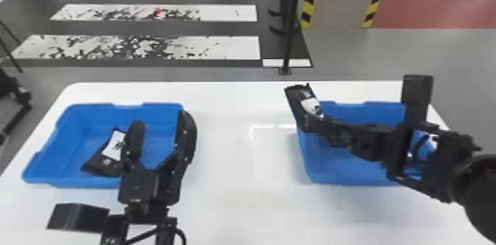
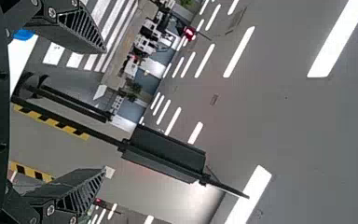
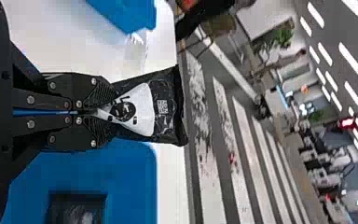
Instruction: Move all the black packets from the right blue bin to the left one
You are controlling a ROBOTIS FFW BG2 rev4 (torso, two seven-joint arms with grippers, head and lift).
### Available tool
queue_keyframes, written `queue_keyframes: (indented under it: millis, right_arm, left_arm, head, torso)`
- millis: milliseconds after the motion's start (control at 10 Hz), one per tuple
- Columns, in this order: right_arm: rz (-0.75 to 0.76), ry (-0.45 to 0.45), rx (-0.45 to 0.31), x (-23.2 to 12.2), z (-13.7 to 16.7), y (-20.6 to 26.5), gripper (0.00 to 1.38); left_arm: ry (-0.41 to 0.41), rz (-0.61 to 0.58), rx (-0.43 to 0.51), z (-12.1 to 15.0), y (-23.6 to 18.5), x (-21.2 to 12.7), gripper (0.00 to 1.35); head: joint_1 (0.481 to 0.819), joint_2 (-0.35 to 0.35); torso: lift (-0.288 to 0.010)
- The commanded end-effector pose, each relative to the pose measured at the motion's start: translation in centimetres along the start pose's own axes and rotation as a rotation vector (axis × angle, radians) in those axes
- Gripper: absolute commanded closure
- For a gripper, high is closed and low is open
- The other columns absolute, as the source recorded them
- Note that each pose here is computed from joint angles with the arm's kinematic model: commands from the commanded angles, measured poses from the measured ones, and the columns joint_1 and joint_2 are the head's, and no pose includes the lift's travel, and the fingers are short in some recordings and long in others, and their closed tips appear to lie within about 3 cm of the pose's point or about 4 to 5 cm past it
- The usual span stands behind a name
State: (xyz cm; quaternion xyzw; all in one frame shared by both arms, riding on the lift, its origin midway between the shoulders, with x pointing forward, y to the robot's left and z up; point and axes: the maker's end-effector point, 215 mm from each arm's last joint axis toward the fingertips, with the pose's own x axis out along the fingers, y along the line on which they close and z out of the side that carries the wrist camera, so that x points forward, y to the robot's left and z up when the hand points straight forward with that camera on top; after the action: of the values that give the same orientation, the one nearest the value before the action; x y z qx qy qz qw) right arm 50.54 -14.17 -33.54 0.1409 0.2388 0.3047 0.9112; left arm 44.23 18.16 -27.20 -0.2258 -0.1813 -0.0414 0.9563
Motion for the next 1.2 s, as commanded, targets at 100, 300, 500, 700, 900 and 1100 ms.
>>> queue_keyframes:
  millis: [100,300,500,700,900,1100]
  right_arm:
    - [0.277,0.056,0.06,3.9,-1.8,8.1,1.16]
    - [0.399,0.08,0.031,5.6,-2.7,13.9,1.16]
    - [0.471,0.101,0.004,6.8,-2.9,17.4,1.16]
    - [0.507,0.115,0.016,7.0,-3.3,18.7,1.16]
    - [0.537,0.129,0.018,6.7,-3.9,19.8,1.16]
    - [0.562,0.143,0.02,6.4,-4.6,20.8,1.16]
  left_arm:
    - [-0.021,-0.066,0.006,0.5,-2.9,0.5,0.15]
    - [0.03,-0.104,0.02,-1.2,-4.5,0.5,0.15]
    - [0.054,-0.111,0.036,-1.9,-4.6,0.5,0.15]
    - [0.057,-0.119,0.084,-2.0,-4.4,0.6,0.15]
    - [0.056,-0.111,0.099,-1.9,-3.8,0.6,0.15]
    - [0.074,-0.099,0.099,-2.4,-3.3,0.5,0.16]
  head:
    - [0.695,0.081]
    - [0.695,0.13]
    - [0.695,0.17]
    - [0.695,0.211]
    - [0.695,0.232]
    - [0.695,0.246]
  torso:
    - [-0.168]
    - [-0.168]
    - [-0.168]
    - [-0.168]
    - [-0.168]
    - [-0.168]
